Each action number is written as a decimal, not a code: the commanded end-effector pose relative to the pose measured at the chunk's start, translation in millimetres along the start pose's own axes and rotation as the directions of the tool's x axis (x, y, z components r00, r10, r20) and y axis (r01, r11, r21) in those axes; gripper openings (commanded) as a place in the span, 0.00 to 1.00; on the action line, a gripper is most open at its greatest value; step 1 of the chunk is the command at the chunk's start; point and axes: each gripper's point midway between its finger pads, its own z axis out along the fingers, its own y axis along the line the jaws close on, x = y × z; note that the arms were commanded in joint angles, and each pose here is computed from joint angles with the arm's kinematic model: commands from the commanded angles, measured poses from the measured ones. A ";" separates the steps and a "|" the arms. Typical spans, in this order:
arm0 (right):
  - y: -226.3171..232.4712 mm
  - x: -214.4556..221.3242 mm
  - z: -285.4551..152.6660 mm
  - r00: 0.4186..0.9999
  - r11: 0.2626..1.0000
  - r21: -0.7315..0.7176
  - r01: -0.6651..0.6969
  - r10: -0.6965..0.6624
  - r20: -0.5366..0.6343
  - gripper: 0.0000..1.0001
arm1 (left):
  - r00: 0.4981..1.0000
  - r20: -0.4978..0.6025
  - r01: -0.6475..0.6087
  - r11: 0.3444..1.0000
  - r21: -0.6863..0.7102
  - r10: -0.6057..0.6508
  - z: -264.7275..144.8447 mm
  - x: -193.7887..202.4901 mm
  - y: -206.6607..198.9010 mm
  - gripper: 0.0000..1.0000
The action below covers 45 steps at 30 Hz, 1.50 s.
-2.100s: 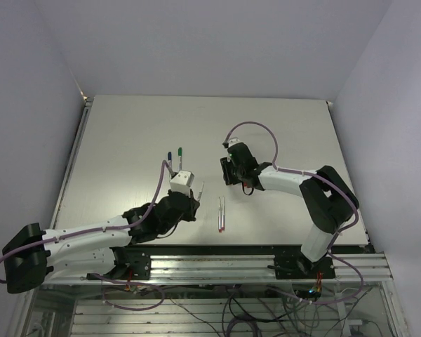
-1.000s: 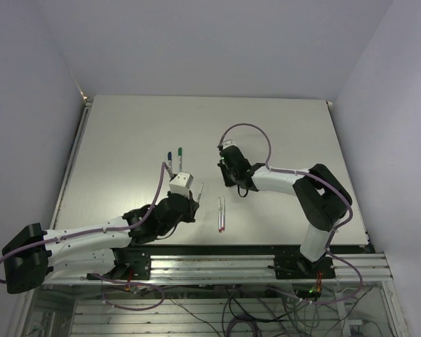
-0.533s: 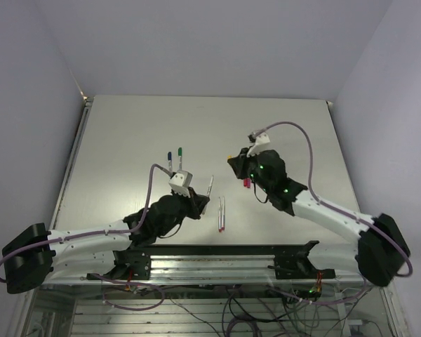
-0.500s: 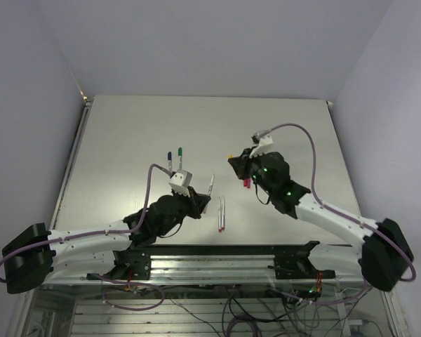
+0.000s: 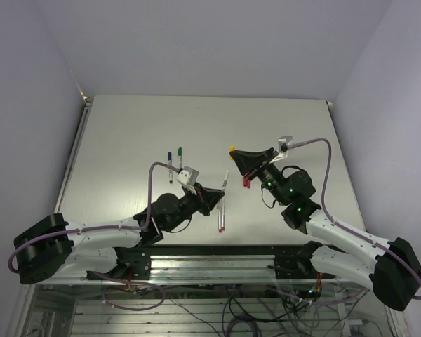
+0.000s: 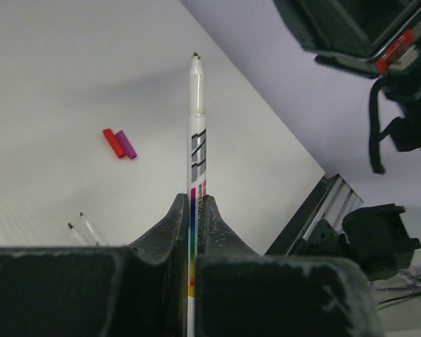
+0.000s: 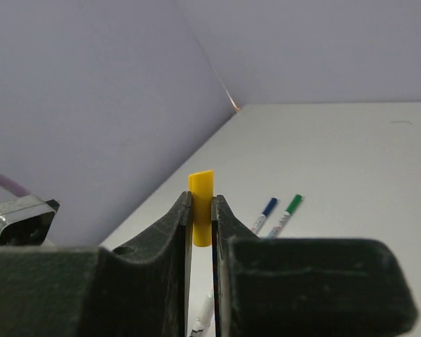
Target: Insert the pens into the pen caps
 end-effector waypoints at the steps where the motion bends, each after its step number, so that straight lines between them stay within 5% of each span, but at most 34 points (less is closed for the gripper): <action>1: 19.5 -24.0 -2.8 0.991 0.994 -0.095 -0.049 0.060 0.117 0.10 | 0.990 0.135 0.016 0.986 0.163 -0.038 5.0 -44.8 -43.9 0.07; 12: 33.0 -34.6 -16.1 0.967 0.973 -0.206 -0.100 0.144 0.212 0.09 | 0.980 0.186 0.019 0.969 0.248 -0.066 -0.9 -56.2 -58.9 0.07; 45: 32.9 -19.8 -15.8 0.974 0.969 -0.216 -0.122 0.158 0.159 0.04 | 0.977 0.206 0.012 0.975 0.224 -0.060 -2.7 -60.2 -53.9 0.07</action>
